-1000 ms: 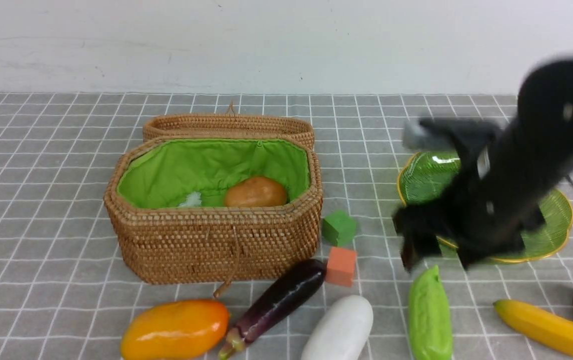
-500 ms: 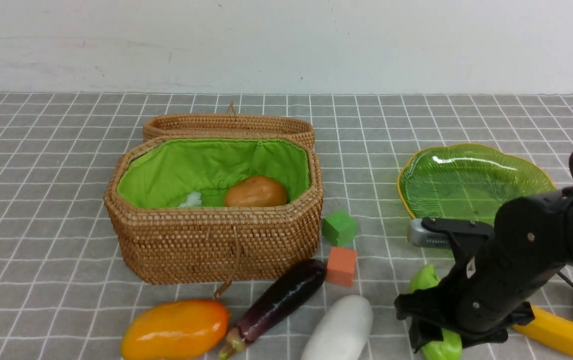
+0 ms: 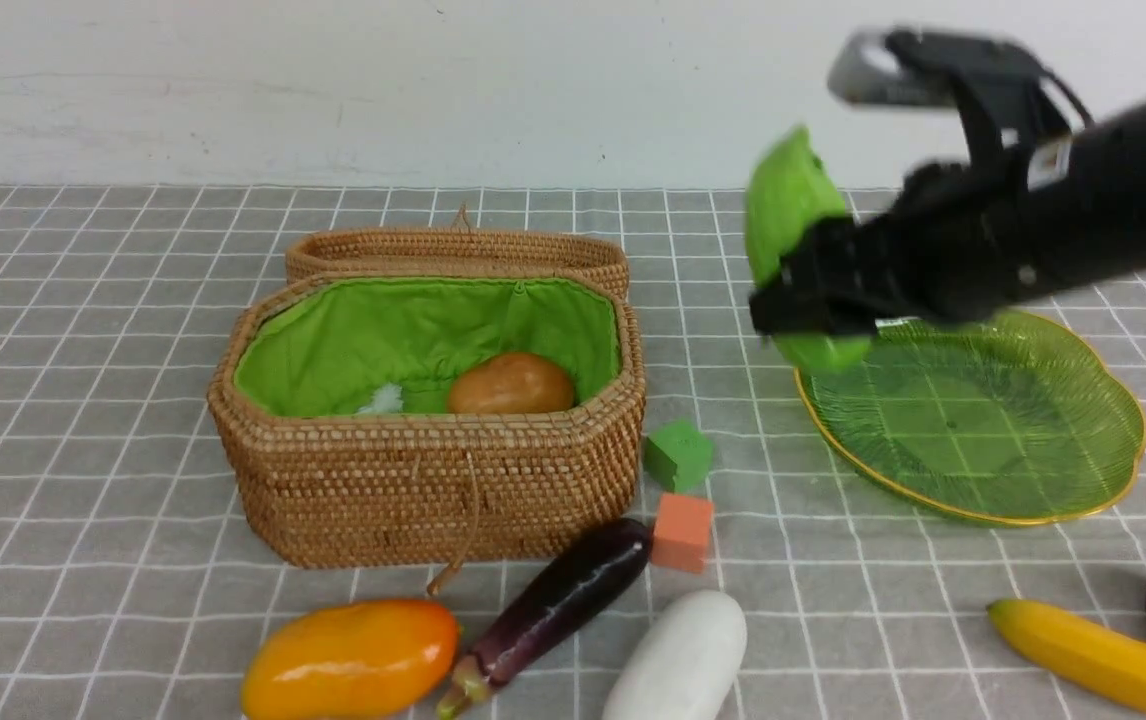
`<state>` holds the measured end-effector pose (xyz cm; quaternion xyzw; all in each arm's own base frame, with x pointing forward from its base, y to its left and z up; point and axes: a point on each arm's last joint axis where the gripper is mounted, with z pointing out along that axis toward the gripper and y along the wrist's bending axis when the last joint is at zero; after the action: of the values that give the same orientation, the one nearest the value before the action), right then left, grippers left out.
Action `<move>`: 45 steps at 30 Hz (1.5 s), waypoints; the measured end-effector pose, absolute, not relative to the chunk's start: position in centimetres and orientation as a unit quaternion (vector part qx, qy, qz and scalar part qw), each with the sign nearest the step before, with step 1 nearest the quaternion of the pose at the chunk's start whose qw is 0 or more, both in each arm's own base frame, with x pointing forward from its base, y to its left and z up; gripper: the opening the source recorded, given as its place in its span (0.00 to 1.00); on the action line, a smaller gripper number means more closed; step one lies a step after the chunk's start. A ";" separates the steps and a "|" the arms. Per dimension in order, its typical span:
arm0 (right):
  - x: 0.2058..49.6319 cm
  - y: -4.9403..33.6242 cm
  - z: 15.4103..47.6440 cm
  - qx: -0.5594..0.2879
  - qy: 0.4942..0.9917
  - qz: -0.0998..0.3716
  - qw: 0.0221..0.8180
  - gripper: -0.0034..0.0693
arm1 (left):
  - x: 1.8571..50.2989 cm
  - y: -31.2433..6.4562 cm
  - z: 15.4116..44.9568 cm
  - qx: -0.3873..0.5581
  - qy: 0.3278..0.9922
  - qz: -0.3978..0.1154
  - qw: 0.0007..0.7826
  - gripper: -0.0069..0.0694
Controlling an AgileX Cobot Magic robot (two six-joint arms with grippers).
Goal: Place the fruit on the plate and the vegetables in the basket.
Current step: Take a chayote with your right arm and place it on the basket on the left, then use the right arm to grab a mangosteen and put it into the right plate
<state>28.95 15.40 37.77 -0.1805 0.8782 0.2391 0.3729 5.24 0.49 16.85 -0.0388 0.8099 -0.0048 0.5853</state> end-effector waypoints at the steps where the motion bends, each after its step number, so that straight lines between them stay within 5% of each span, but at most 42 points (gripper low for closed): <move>1: 29.4 16.1 39.0 -0.203 0.863 0.260 0.381 0.66 | 5.2 0.5 16.9 -0.039 0.810 -0.005 0.585 0.40; 7: 32.4 21.5 40.5 -0.301 0.808 0.335 0.379 0.66 | 5.2 0.5 16.9 -0.039 0.810 -0.005 0.585 0.40; 11: 35.8 26.7 36.1 -0.336 0.812 0.340 0.334 0.66 | 5.2 0.5 16.9 -0.039 0.810 -0.005 0.585 0.40; 14: 37.1 27.7 34.5 -0.328 0.822 0.339 0.320 0.71 | 5.2 0.5 16.9 -0.039 0.810 -0.005 0.585 0.40; 18: 39.2 28.1 32.1 -0.297 0.845 0.333 0.295 0.95 | 5.2 0.5 16.9 -0.039 0.810 -0.005 0.585 0.40; 26: 38.1 27.3 32.6 -0.318 0.858 0.312 0.257 0.93 | 5.2 0.5 16.9 -0.039 0.810 -0.005 0.585 0.40; 33: 32.8 21.0 37.3 -0.292 0.893 0.189 0.284 0.87 | 5.2 0.5 16.9 -0.039 0.810 -0.005 0.585 0.40; 37: 28.6 14.0 38.2 -0.176 0.933 0.116 0.291 0.86 | 5.2 0.5 16.9 -0.039 0.810 -0.005 0.585 0.40; 40: 26.0 9.8 36.7 -0.148 0.947 0.050 0.280 0.86 | 5.2 0.5 16.9 -0.039 0.810 -0.005 0.585 0.40; 45: 22.8 6.1 32.8 -0.220 0.947 -0.030 0.230 0.86 | 5.2 0.5 16.9 -0.039 0.810 -0.005 0.585 0.40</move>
<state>22.78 6.06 32.82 -0.2200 0.9474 -0.0297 0.2304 5.24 0.49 16.85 -0.0388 0.8099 -0.0048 0.5853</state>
